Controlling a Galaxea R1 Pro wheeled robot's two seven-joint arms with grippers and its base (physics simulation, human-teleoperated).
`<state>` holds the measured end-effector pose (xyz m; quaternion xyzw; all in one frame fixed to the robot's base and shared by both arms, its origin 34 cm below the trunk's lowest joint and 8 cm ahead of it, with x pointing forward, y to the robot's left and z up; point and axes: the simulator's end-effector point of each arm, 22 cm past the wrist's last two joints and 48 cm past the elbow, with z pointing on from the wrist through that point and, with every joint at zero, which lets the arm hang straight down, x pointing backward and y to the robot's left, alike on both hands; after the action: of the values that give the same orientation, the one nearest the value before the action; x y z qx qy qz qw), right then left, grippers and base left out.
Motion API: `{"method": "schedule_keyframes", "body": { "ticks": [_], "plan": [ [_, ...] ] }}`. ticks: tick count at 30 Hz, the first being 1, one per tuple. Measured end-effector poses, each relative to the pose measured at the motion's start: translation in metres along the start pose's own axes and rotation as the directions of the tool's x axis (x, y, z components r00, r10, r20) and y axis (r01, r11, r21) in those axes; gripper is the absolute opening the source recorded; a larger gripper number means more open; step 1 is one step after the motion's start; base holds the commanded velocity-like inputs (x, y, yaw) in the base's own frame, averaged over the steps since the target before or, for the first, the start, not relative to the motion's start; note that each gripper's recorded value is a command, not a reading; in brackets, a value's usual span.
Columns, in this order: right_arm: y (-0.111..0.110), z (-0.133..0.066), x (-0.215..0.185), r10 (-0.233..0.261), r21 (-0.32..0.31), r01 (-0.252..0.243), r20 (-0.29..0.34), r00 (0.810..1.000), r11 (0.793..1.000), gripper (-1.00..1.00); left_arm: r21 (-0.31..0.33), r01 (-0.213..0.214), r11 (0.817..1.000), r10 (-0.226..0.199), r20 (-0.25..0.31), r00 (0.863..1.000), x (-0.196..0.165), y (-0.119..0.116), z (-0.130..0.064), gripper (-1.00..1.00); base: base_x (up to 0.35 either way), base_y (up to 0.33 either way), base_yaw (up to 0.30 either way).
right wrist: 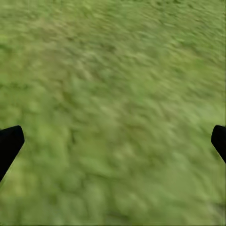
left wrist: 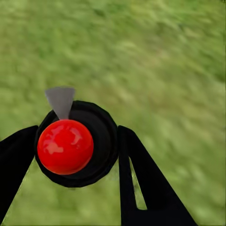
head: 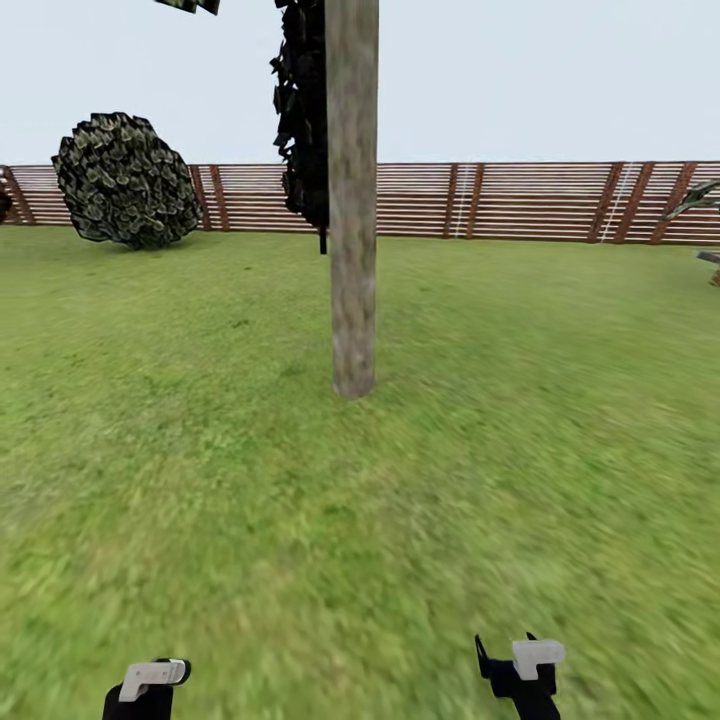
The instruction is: In the garden, pick up the pesticide atomizer on the floor and spray pesticide onto both trees until each tree trunk is fully covered.
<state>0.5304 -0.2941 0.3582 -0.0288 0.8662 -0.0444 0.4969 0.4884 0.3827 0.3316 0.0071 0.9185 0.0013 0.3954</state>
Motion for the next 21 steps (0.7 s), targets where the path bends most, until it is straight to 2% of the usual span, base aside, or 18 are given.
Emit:
{"method": "schedule_keyframes", "body": {
  "ticks": [10,21],
  "plan": [
    [0.000,-0.008,0.022,-0.001,0.000,0.001,-0.052,0.999,1.000,1.00,0.001,0.000,1.000,0.000,-0.002,1.000,0.001,0.000,0.000,-1.00,0.339,0.115,0.022],
    [0.002,-0.009,0.024,0.002,-0.002,-0.002,-0.057,0.998,1.000,1.00,0.000,-0.001,1.000,0.001,-0.002,1.000,0.001,0.000,0.000,-1.00,0.339,0.079,0.000]
  ]
}}
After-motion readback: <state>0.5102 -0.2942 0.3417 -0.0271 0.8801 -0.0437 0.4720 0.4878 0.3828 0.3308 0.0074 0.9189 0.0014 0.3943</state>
